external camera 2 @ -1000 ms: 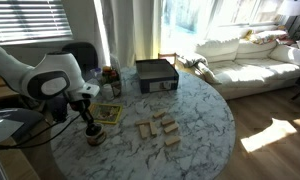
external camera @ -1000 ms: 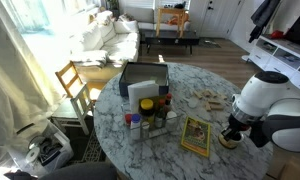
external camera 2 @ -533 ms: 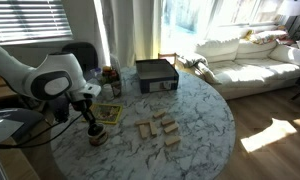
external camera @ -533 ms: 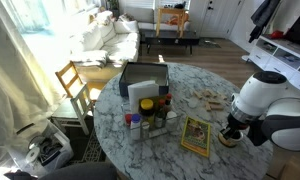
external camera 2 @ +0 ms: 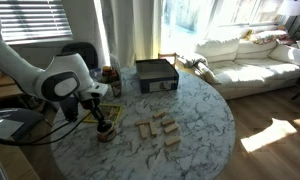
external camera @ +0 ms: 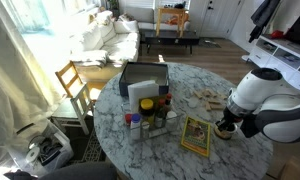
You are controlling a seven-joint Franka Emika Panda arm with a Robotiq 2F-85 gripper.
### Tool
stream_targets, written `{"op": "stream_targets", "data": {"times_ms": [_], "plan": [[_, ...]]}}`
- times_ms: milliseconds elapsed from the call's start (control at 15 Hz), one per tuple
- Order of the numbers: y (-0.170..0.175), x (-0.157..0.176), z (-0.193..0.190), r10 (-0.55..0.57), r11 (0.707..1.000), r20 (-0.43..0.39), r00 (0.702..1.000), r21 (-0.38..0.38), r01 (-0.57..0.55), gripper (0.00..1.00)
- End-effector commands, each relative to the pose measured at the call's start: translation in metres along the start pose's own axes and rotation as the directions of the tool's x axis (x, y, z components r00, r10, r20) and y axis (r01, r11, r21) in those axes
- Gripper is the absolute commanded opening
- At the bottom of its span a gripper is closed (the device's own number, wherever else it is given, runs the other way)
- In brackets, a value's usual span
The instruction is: Place the yellow can on top of the green lid
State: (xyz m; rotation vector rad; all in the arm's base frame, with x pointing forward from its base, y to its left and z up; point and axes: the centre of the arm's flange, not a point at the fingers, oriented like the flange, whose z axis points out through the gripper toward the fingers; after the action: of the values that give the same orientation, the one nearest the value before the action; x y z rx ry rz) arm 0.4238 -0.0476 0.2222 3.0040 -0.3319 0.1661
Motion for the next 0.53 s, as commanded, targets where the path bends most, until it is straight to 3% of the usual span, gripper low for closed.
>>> {"op": "stream_targets", "data": {"times_ms": [0, 67, 133, 200, 467], "plan": [[0.005, 0.016, 0.028, 0.012, 1.000, 0.001, 1.000, -0.014, -0.012, 0.03], [0.005, 0.018, 0.024, 0.015, 1.000, -0.002, 1.000, -0.013, -0.015, 0.03], [0.007, 0.020, 0.016, 0.023, 1.000, 0.000, 1.000, -0.015, -0.023, 0.36], [0.007, 0.021, 0.009, 0.025, 1.000, -0.004, 1.000, -0.012, -0.025, 0.37], [0.019, 0.020, -0.033, 0.034, 0.999, -0.032, 0.999, -0.040, -0.035, 0.66]]}}
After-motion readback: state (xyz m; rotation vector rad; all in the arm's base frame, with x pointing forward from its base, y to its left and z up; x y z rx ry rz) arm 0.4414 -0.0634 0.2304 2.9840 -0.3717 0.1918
